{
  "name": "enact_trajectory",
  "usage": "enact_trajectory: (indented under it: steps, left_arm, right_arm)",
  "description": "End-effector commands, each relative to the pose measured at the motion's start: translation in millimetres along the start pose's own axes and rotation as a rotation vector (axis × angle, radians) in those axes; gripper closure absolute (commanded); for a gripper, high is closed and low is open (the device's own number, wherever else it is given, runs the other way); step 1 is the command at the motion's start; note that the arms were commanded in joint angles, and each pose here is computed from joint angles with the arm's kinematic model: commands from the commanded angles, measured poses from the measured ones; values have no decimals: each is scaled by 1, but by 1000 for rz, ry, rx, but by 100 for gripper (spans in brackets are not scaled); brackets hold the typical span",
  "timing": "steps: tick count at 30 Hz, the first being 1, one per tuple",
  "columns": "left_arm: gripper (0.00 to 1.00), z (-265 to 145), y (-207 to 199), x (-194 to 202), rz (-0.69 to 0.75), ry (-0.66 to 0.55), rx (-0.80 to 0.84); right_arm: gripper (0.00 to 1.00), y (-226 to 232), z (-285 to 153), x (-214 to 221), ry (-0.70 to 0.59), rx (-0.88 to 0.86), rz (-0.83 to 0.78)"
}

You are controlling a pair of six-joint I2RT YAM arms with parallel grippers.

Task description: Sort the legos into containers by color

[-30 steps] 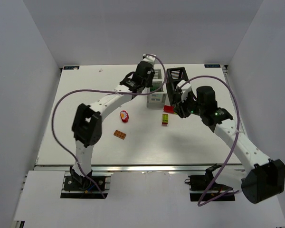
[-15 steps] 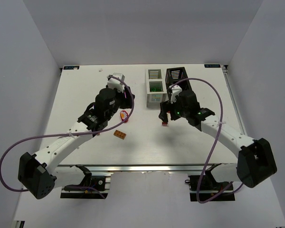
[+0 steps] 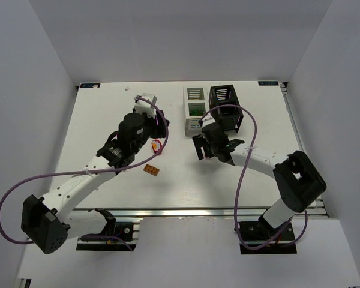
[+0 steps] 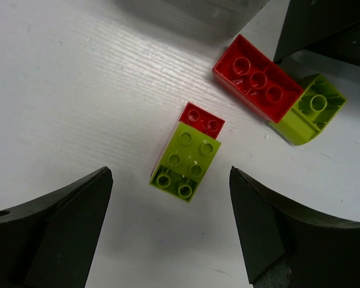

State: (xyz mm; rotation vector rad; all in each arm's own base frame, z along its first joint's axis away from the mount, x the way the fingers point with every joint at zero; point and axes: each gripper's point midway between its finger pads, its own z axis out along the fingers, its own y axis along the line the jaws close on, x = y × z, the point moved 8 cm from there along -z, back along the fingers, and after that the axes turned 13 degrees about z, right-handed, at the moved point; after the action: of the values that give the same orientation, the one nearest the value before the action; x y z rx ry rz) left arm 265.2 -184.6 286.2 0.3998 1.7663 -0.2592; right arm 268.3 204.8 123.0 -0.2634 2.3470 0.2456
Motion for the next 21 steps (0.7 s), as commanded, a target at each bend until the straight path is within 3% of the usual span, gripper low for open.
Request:
enact_trajectory:
  steps: [1,9,13,21]
  left_arm:
    - [33,-12,5,-14,-5,-64,-5]
    - [33,-13,5,-15,-6,-73,-1]
    - [33,-12,4,-15,-6,-72,8]
    - [33,-13,3,-15,-11,-75,19]
  right_arm:
    - [17,3,10,-22,-84,56,33]
    - [22,6,26,-16,-26,63,29]
    - [33,6,23,-19,-48,59,24]
    - [42,4,25,-15,-6,32,34]
